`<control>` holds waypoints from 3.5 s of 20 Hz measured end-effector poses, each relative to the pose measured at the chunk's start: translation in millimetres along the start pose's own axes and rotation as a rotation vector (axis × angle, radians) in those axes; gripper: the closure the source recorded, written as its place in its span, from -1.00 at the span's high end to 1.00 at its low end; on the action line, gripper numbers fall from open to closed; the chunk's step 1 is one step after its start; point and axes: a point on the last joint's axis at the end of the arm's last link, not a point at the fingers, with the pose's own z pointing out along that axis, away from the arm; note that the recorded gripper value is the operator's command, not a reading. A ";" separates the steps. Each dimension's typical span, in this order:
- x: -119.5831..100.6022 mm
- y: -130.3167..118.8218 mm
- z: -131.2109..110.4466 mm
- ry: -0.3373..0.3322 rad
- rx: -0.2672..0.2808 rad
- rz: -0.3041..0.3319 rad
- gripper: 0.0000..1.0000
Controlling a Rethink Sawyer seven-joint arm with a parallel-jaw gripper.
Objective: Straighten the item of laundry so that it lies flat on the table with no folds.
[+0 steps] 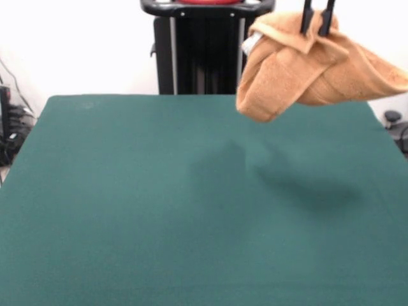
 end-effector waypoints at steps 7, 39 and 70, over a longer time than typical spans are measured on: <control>12.0 1.2 -9.7 -0.010 0.006 0.017 -1.00; -23.4 -116.3 3.3 0.006 0.074 0.145 -1.00; -9.2 -97.9 9.4 -0.131 0.095 0.053 1.00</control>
